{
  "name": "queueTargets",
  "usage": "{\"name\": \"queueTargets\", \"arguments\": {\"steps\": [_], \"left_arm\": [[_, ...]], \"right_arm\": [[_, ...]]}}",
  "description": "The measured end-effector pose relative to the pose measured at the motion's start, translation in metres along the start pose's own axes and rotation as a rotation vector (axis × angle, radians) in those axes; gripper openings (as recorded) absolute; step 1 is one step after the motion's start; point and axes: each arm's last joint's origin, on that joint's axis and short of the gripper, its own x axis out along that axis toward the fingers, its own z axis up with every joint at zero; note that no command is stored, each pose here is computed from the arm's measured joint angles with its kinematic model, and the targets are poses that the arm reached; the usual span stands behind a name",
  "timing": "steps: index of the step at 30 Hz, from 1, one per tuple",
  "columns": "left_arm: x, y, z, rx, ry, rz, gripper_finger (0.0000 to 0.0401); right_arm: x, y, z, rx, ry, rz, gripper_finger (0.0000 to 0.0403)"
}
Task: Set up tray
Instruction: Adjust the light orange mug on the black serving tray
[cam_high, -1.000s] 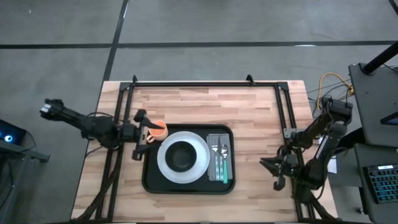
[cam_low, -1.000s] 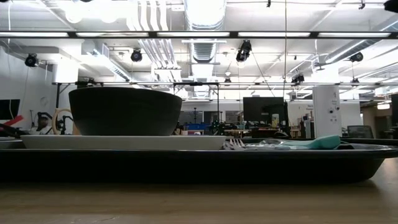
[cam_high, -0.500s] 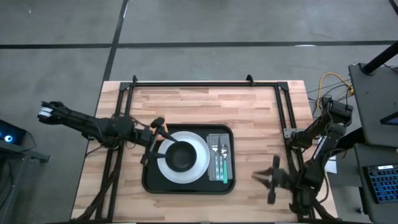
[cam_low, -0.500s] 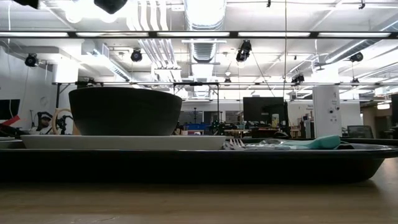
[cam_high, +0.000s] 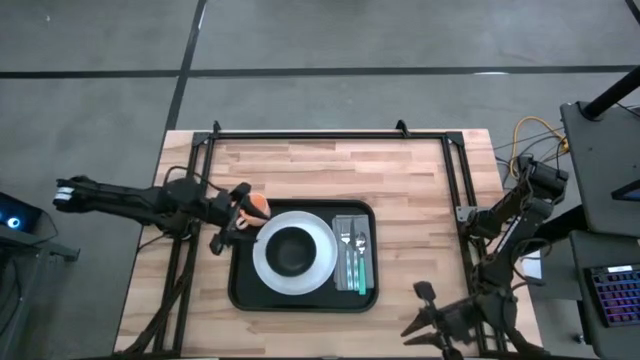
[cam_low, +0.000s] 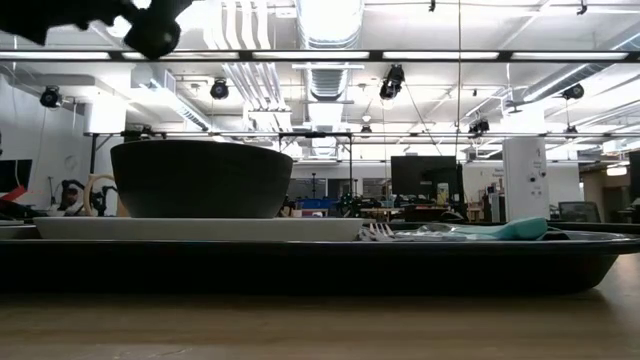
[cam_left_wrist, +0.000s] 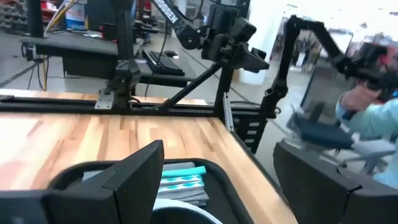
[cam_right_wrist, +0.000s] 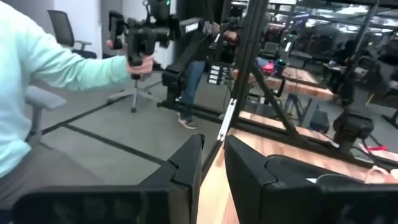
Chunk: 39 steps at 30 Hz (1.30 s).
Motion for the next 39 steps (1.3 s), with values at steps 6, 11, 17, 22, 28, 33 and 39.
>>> {"name": "queueTargets", "arguments": {"steps": [6, 11, 17, 22, 28, 33, 39], "left_arm": [[-0.022, -0.006, -0.031, -0.052, -0.118, -0.065, 0.0281], [-0.03, -0.009, -0.053, -0.06, -0.163, -0.06, 0.0281], [-0.034, -0.009, -0.069, -0.043, -0.161, -0.055, 0.0281], [-0.037, -0.009, -0.077, -0.04, -0.168, -0.062, 0.0281], [-0.04, -0.008, -0.083, -0.012, -0.18, -0.062, 0.0281], [-0.041, -0.009, -0.084, -0.008, -0.188, -0.094, 0.0281], [-0.041, -0.009, -0.09, -0.045, -0.167, -0.109, 0.0281]], "right_arm": [[-0.004, 0.0, 0.002, -0.01, -0.004, 0.007, 0.0059], [-0.015, -0.006, 0.018, -0.002, -0.054, 0.015, 0.0059], [-0.025, -0.017, 0.034, 0.042, -0.102, -0.018, 0.0059], [-0.037, -0.03, 0.05, 0.006, -0.138, -0.093, 0.0059], [-0.047, -0.038, 0.057, 0.209, -0.158, -0.071, 0.0059], [-0.065, -0.04, 0.066, 0.147, -0.216, 0.388, 0.0059], [-0.073, -0.049, 0.052, -0.012, -0.252, 0.789, 0.0059]]}}
